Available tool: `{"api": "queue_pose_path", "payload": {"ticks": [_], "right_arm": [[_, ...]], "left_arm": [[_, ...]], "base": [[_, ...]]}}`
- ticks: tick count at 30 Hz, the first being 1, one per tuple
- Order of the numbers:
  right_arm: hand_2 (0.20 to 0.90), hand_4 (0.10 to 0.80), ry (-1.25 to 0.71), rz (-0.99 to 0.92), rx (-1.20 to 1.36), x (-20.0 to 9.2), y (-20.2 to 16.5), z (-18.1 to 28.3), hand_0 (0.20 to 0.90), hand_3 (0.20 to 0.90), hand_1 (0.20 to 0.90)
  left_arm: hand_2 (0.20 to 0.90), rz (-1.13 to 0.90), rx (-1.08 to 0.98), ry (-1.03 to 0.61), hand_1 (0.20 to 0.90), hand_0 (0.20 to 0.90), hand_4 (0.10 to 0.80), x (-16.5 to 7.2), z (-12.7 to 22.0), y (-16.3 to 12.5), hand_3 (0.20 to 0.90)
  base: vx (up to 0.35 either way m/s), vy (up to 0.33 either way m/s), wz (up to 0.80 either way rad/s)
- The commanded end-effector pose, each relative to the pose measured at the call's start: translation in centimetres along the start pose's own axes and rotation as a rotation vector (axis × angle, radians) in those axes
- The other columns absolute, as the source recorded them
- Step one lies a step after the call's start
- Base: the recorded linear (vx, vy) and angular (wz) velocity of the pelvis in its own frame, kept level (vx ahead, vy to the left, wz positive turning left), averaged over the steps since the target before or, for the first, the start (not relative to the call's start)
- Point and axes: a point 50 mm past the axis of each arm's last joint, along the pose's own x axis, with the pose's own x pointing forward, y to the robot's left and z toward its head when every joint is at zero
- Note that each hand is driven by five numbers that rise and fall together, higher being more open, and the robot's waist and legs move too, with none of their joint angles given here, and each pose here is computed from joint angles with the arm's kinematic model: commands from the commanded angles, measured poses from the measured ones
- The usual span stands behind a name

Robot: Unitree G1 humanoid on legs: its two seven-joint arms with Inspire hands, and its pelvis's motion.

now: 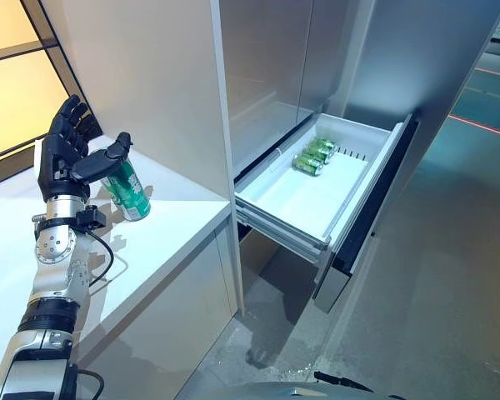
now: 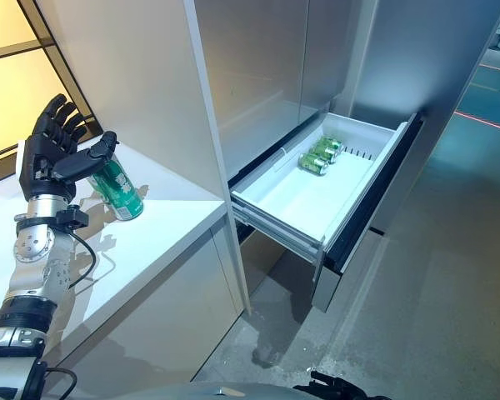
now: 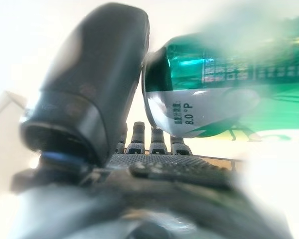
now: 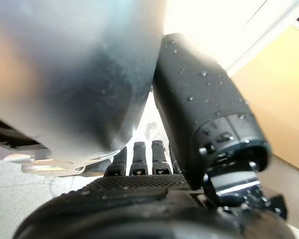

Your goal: Put drinks into fridge and close the fridge

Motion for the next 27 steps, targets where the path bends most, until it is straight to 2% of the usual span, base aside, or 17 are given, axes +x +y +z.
{"api": "queue_pose_path", "payload": {"ticks": [1, 9, 17, 27], "right_arm": [[0.9, 0.8, 0.049, 0.006, 0.0, -0.21, -0.4, -0.71, 0.9, 0.9, 0.9], [0.9, 0.8, 0.046, 0.006, 0.001, -0.27, -0.52, -0.61, 0.9, 0.9, 0.9], [0.9, 0.8, 0.042, 0.002, 0.005, -0.29, -0.54, -0.61, 0.9, 0.9, 0.9], [0.9, 0.8, 0.038, 0.006, 0.006, -0.25, -0.44, -0.47, 0.9, 0.9, 0.9]], "left_arm": [[0.9, 0.002, -0.002, -0.192, 0.9, 0.9, 0.8, 1.42, 3.61, -0.3, 0.9], [0.9, -0.06, -0.006, -0.144, 0.9, 0.9, 0.8, 1.7, 3.29, -0.83, 0.9], [0.9, -0.044, 0.018, -0.095, 0.9, 0.9, 0.8, 1.85, 2.97, -0.18, 0.9], [0.9, -0.062, -0.027, -0.131, 0.9, 0.9, 0.8, 2.02, 3.62, -0.42, 0.9]], "base": [[0.0, 0.0, 0.0], [-0.002, 0.0, 0.01], [0.0, 0.0, 0.0], [0.0, 0.0, 0.0]]}}
